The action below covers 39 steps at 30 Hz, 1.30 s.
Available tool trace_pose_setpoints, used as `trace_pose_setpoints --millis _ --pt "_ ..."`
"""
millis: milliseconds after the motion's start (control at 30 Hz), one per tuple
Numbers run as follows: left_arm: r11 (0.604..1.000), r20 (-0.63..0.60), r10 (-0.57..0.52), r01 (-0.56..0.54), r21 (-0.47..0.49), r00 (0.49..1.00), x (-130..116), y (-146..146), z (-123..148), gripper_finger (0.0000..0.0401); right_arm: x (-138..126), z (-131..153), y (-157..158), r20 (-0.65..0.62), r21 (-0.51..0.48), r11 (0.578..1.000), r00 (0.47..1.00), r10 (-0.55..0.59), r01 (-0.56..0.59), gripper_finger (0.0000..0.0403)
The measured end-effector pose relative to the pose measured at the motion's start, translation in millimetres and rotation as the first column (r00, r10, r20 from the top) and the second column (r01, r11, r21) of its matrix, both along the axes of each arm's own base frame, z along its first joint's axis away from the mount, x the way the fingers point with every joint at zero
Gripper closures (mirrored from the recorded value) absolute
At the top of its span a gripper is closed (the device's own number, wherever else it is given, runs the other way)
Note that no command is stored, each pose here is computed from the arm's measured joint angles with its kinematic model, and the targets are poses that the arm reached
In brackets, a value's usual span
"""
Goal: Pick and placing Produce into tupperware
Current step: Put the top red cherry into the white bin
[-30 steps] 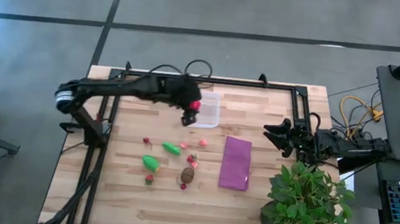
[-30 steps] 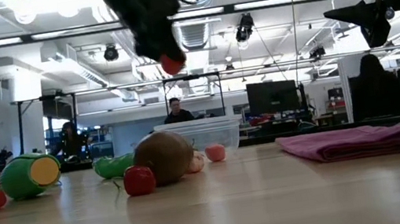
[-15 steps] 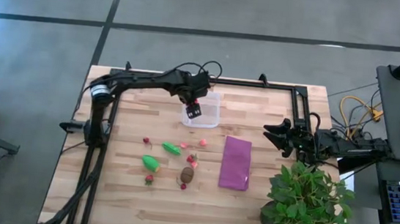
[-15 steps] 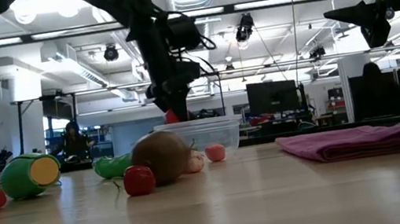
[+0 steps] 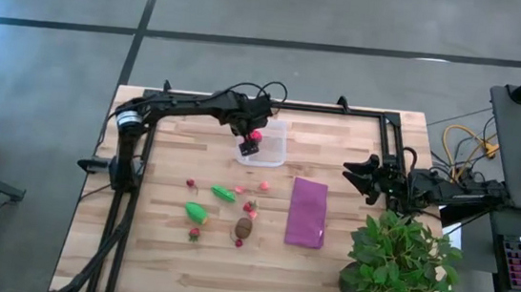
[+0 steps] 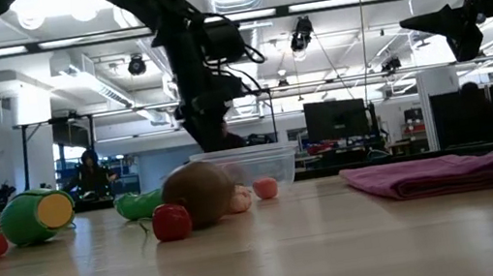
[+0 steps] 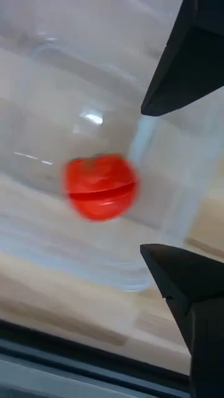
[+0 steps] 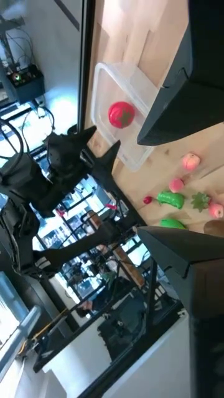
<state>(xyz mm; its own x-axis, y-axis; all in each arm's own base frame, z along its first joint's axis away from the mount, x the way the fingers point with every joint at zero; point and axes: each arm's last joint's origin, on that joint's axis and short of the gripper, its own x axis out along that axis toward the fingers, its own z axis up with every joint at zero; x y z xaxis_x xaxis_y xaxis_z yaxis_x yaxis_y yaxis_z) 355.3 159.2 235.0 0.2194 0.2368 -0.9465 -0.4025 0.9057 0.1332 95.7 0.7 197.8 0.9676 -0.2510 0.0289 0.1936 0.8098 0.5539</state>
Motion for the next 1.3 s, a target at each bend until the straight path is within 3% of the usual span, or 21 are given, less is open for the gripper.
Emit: trace_pose_setpoints --millis 133,367,567,767,900,1033,1300 --pt "0.997 -0.075 -0.047 0.042 -0.063 0.996 -21 -16 12 0.0061 0 0 0 0.000 0.001 1.000 1.000 0.000 0.000 0.0186" --pt "0.980 -0.076 -0.166 0.156 -0.125 0.983 -79 -56 35 0.0061 0 0 0 -0.002 0.000 1.000 1.000 0.000 0.000 0.0186" --pt "0.903 0.004 -0.391 0.385 -0.193 0.920 -140 -97 40 0.0061 0 -1 0 -0.008 0.000 1.000 1.000 0.000 0.000 0.0186" --pt "0.810 0.054 -0.561 0.561 -0.171 0.826 -188 -132 23 0.0061 0 -1 0 -0.009 -0.002 1.000 1.000 0.000 0.000 0.0186" --pt "0.794 0.052 -0.596 0.597 -0.116 0.802 -199 -141 6 0.0074 0 -2 0 -0.020 -0.006 1.000 1.000 0.000 0.000 0.0186" --pt "0.802 0.035 -0.593 0.594 -0.064 0.805 -197 -140 -7 0.0113 0 -3 0 -0.033 -0.007 1.000 0.999 -0.010 0.010 0.0186" --pt "0.812 -0.077 -0.584 0.579 -0.077 0.808 -186 -137 -29 0.0171 0 -3 -1 -0.031 -0.004 0.999 0.998 -0.050 0.050 0.0186"
